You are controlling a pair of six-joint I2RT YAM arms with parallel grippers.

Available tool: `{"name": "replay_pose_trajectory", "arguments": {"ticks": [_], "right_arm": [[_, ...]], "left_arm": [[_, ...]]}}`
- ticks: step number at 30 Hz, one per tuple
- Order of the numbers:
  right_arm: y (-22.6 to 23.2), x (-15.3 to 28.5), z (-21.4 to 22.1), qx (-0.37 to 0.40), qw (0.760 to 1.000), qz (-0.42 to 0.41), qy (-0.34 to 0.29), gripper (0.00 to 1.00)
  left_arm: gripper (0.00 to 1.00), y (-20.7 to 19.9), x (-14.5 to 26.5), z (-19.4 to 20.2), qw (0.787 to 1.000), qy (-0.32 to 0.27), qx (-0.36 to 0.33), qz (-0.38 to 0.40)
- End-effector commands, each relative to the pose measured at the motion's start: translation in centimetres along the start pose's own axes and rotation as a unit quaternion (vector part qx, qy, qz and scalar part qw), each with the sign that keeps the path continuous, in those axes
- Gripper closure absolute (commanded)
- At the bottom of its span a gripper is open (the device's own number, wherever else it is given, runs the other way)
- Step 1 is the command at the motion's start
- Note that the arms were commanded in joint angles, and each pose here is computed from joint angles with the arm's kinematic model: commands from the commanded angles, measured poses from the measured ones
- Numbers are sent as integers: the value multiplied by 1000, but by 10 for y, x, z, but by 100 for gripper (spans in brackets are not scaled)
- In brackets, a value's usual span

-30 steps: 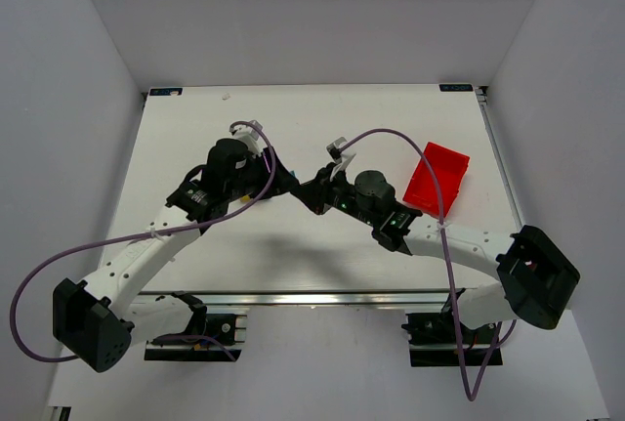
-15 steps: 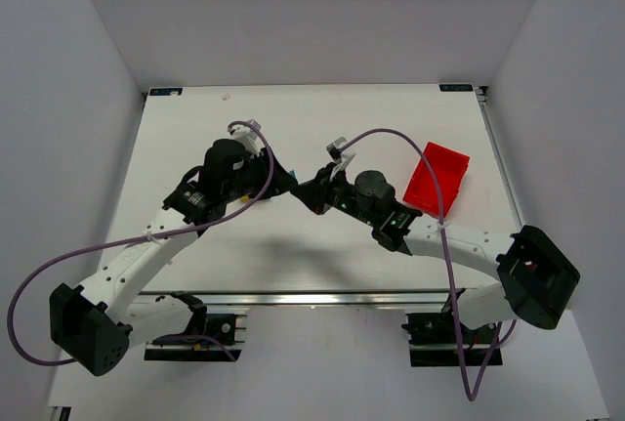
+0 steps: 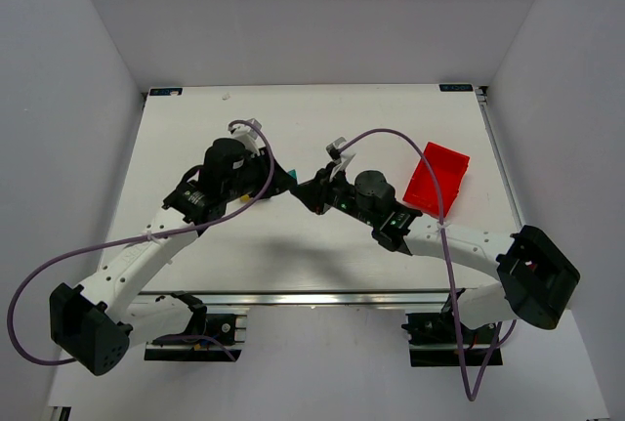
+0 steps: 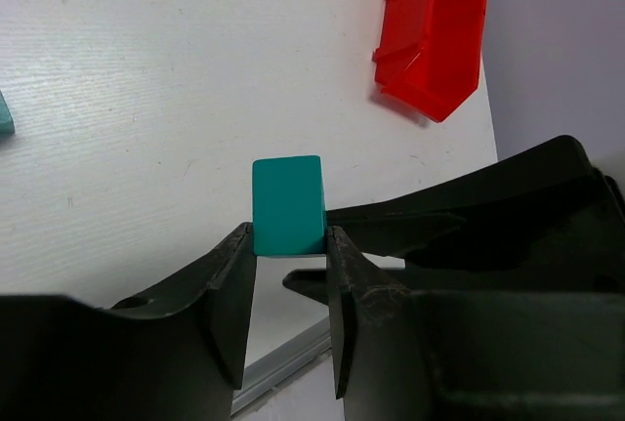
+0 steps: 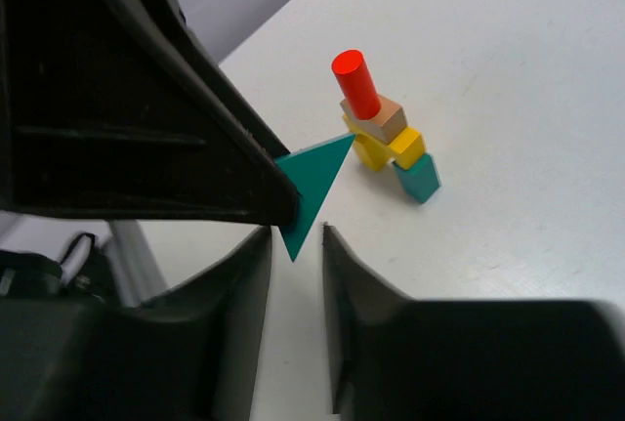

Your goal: Build the wood block tower

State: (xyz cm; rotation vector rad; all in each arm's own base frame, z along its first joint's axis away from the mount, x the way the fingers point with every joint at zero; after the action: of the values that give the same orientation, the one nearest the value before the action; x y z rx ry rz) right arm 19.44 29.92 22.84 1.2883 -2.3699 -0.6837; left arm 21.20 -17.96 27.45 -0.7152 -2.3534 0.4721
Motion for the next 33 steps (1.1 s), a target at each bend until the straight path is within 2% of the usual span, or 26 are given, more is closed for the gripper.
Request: {"name": "replay_pose_trajectory", "arguments": {"ticks": [1, 2, 3, 4, 7, 8, 9, 10, 13, 14, 15, 16, 17, 18, 19, 21, 24, 25, 26, 29, 31, 33], "right_arm": [[17, 0, -25, 25, 999, -27, -40, 62], [17, 1, -25, 32, 998, -34, -36, 46], [17, 3, -23, 41, 998, -41, -23, 19], [18, 6, -24, 55, 997, -48, -18, 11], [20, 20, -19, 121, 989, -83, 20, 11], [15, 25, -17, 150, 985, -81, 29, 11], [13, 33, -17, 158, 985, -65, 34, 10], [10, 37, -16, 172, 982, -62, 41, 11], [-3, 51, -16, 193, 980, -9, 53, 11], [-8, 54, -19, 192, 980, 14, 50, 11], [-11, 58, -22, 210, 976, 25, 48, 11], [-16, 62, -21, 212, 975, 42, 57, 11], [-19, 63, -22, 213, 974, 53, 56, 11], [-24, 66, -19, 219, 972, 64, 59, 11], [-29, 68, -17, 221, 970, 74, 62, 11], [-43, 68, -13, 221, 967, 109, 67, 11], [-57, 67, -10, 219, 959, 147, 98, 11], [-57, 65, -15, 218, 959, 152, 97, 11], [-58, 64, -15, 218, 959, 151, 103, 11], [-67, 57, -12, 211, 953, 163, 146, 11], [-65, 51, -23, 207, 953, 166, 145, 11], [-69, 48, -17, 199, 949, 169, 177, 11]], "left_arm": [[90, -11, 10, -24, 997, -33, -61, 16], [94, -11, 12, -29, 996, -35, -78, 10], [95, -9, 10, -33, 995, -32, -98, 3], [96, -9, 15, -44, 988, -38, -149, -1], [98, -11, 18, -64, 972, -31, -234, -3], [98, -8, 17, -70, 956, -32, -292, -10], [97, -5, 12, -73, 950, -17, -311, -15], [98, -10, 16, -88, 930, -30, -367, -9], [100, -12, 10, -107, 898, -27, -439, -7], [99, -20, 16, -123, 888, -47, -458, -5], [99, -20, 18, -125, 880, -31, -474, -4], [99, -17, 12, -128, 861, -11, -509, -2], [99, -23, 18, -139, 848, -19, -529, -1], [99, -20, 19, -135, 839, 10, -545, 2], [99, -18, 19, -137, 815, 24, -578, 6], [99, -12, 20, -131, 794, 50, -606, 16], [99, -2, 31, -120, 758, 43, -651, 11], [97, 1, 32, -117, 735, 49, -676, 14], [96, 3, 33, -115, 727, 55, -685, 19], [96, 10, 32, -102, 708, 129, -692, 60], [96, 16, 28, -94, 688, 153, -705, 82], [98, 22, 25, -89, 680, 166, -709, 87]]}}
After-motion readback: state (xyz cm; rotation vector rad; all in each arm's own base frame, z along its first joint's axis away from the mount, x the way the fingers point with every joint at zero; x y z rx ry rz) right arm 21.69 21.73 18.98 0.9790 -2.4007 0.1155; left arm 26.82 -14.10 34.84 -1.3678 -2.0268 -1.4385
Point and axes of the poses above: each gripper's point midway between its finger pads, its own x axis back along the fingers, its own y axis along the line the jaws close on, z = x × y, the point moved 9 cm from there along x, back along the fingers, and after that the axes turned 11 degrees about -x, right-handed, at the moved point
